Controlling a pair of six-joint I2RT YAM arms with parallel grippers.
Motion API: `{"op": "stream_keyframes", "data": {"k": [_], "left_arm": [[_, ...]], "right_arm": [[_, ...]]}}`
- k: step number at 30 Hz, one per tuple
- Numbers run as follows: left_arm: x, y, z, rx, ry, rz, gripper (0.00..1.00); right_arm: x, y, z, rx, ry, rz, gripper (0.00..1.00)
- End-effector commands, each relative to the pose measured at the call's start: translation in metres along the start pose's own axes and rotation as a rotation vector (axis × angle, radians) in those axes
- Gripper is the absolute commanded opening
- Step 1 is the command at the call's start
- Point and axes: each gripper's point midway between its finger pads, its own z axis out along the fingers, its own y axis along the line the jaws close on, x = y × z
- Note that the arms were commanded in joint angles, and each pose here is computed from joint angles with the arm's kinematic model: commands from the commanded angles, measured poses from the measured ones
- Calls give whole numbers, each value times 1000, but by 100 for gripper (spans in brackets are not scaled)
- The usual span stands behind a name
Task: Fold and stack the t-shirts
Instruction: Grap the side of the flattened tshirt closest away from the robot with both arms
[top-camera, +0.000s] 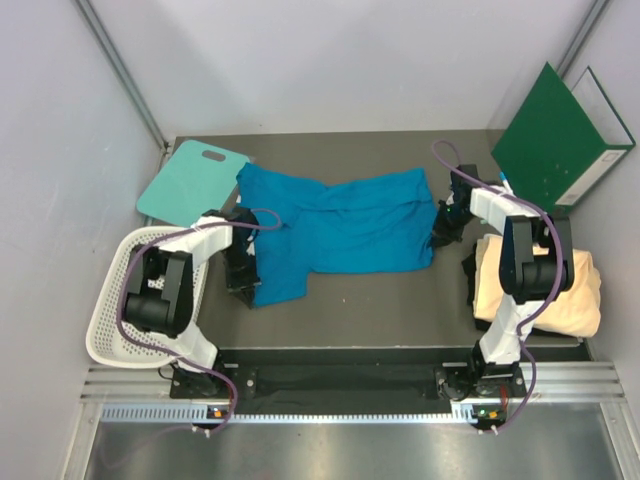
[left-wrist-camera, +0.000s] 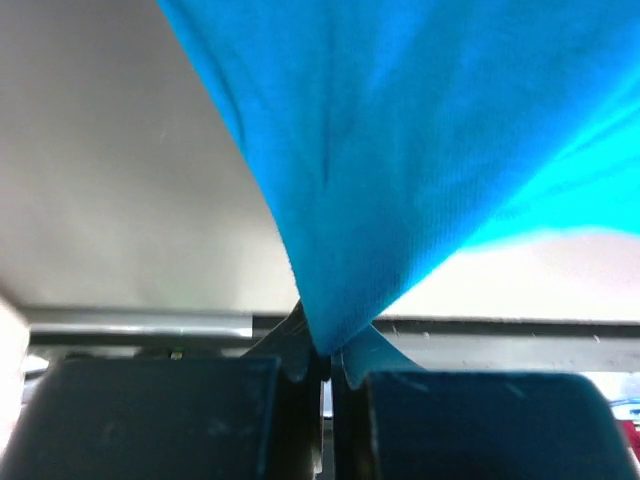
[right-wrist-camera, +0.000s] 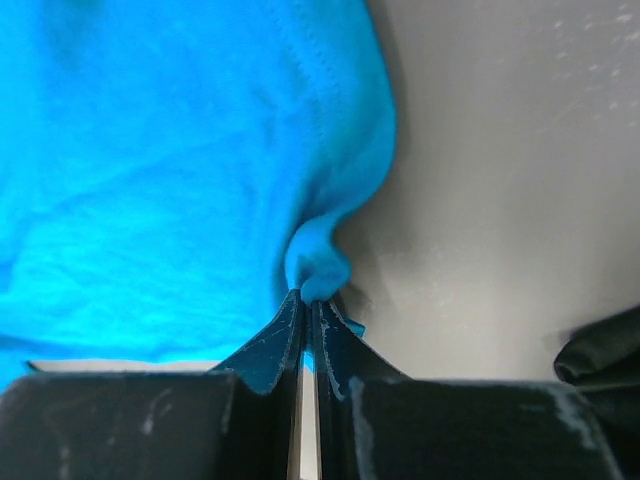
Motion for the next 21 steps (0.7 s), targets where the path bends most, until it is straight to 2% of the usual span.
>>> {"op": "stream_keyframes", "data": {"k": [1, 8, 15, 21], "left_arm": [[-11, -9, -45, 37, -88, 18, 0], [-50, -30, -91, 100, -203, 24, 0], [-87, -37, -112, 156, -256, 11, 0], [-123, -49, -128, 222, -311, -5, 0]], "right_arm": [[-6, 25, -30, -78, -23, -26, 0], [-12, 32, -33, -125, -13, -7, 0], [-40, 39, -45, -158, -60, -3, 0], [-64, 48, -38, -188, -66, -2, 1]]}}
